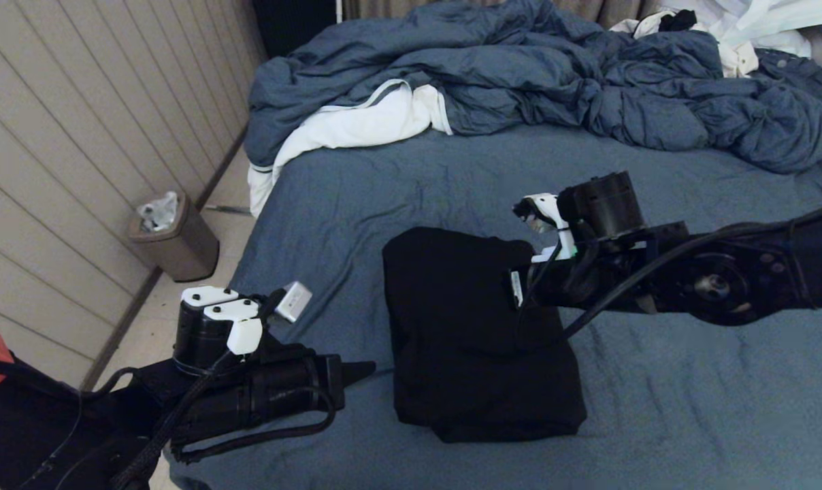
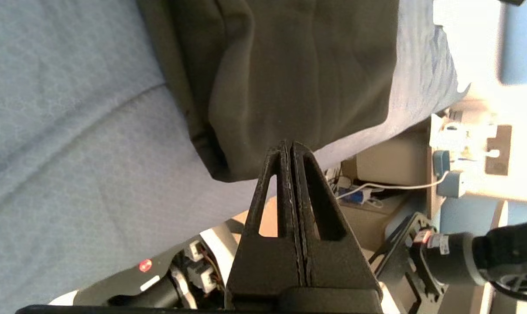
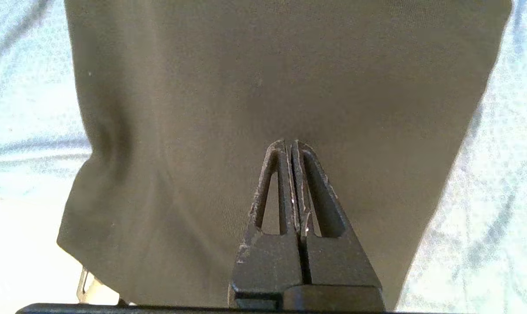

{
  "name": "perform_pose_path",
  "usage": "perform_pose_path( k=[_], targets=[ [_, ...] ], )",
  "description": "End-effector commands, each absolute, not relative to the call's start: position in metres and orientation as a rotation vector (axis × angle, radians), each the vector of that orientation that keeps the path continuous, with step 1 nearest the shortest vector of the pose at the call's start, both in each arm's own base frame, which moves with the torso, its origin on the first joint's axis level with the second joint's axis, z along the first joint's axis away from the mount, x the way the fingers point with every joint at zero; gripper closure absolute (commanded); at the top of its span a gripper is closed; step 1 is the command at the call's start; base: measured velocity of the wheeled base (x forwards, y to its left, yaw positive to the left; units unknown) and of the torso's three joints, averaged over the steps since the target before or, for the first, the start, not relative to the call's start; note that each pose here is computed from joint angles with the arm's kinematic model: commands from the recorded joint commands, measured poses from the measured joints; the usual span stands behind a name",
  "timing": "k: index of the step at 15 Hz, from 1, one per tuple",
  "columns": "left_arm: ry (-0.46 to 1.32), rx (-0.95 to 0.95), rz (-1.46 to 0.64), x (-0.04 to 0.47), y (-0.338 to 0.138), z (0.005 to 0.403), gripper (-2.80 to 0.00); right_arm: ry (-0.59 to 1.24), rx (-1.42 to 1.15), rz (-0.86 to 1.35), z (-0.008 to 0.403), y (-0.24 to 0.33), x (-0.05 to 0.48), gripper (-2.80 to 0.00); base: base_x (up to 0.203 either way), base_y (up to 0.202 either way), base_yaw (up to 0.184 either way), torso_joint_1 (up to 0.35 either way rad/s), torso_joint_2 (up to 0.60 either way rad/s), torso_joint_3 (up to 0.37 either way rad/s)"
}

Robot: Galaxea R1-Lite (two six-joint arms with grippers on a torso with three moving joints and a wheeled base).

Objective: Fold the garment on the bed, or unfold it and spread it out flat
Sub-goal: Unfold the black sweatshirt

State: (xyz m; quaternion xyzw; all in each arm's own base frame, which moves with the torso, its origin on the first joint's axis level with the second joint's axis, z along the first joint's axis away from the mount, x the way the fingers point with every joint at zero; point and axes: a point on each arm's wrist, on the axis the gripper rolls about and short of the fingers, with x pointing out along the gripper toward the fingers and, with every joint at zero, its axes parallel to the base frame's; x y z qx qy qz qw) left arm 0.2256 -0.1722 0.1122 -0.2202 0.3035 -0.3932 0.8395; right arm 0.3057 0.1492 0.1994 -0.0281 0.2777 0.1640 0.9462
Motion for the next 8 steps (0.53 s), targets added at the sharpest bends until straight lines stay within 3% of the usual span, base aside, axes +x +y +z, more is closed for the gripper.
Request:
perform_pose_path(
  k=[1, 4, 8],
  targets=[
    [0.642, -0.469, -0.835, 0.226, -0.173, 0.112, 0.00, 0.586, -0.063, 0.334, 0.193, 0.151, 0.307, 0.00, 0.000, 0.000, 0.000, 0.000, 0.00, 0.000],
    [0.655, -0.471, -0.828, 0.229, -0.175, 0.109, 0.00, 0.619, -0.072, 0.337, 0.182, 0.154, 0.308, 0.00, 0.000, 0.000, 0.000, 0.000, 0.00, 0.000],
    [0.644, -0.473, -0.830, 0.227, -0.173, 0.112, 0.00, 0.721, -0.103, 0.323, 0.137, 0.163, 0.329, 0.00, 0.000, 0.000, 0.000, 0.000, 0.00, 0.000]
  ],
)
